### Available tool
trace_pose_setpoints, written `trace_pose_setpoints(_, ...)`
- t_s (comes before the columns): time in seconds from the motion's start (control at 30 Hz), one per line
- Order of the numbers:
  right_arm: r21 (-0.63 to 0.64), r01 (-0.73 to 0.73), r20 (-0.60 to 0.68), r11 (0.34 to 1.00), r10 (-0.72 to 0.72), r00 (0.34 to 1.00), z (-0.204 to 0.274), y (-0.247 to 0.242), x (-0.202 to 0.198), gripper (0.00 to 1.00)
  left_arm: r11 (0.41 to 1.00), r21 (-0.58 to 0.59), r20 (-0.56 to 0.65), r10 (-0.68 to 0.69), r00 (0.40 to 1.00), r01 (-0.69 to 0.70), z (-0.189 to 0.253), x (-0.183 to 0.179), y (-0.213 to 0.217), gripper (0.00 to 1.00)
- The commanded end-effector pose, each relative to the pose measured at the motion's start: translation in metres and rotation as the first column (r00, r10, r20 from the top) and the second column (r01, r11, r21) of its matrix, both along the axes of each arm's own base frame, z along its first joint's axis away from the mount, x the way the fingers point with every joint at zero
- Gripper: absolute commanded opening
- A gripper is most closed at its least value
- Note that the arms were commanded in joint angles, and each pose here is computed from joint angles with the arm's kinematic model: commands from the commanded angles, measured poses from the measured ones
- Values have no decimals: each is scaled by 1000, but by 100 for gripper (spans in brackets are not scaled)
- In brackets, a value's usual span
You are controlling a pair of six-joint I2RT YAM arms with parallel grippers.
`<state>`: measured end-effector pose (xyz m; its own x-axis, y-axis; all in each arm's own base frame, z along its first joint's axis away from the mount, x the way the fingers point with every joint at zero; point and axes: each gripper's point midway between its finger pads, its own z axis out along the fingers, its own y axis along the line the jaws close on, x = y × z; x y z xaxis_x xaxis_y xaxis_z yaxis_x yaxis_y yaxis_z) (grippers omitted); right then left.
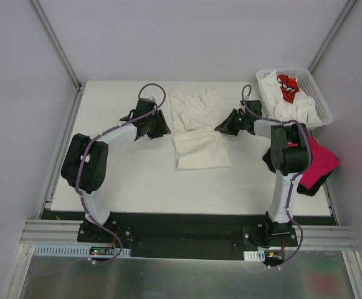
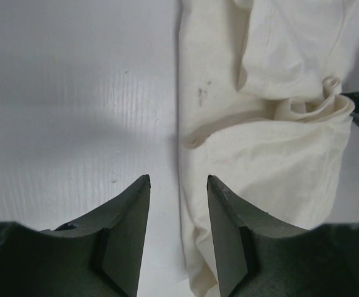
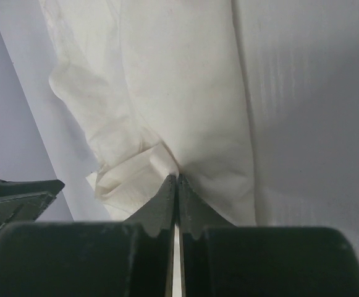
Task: Fold and stack the t-shirts
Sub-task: Fold the folded rectangular tshirt in 1/3 of the way
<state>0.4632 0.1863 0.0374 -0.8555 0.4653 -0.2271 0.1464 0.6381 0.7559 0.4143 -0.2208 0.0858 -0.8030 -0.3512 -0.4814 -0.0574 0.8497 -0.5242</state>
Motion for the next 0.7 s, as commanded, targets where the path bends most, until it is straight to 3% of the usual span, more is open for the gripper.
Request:
trace_pose_setpoints(0.0,14,-18,65,1000,17,998,24,3,7,1,993,-33,10,-114,993,114,3,-20,-11,41)
trace_pose_setpoints(0.33,20,-19,64,1000,17,998,23,5,10,1,956,-197,29,-216,976,217,-4,-18,-44,39)
trace_pose_setpoints(0.67,24,-19,74,1000,17,997,28,4,11,1,951,-234,-1,-206,979,200,-23,-26,-47,38)
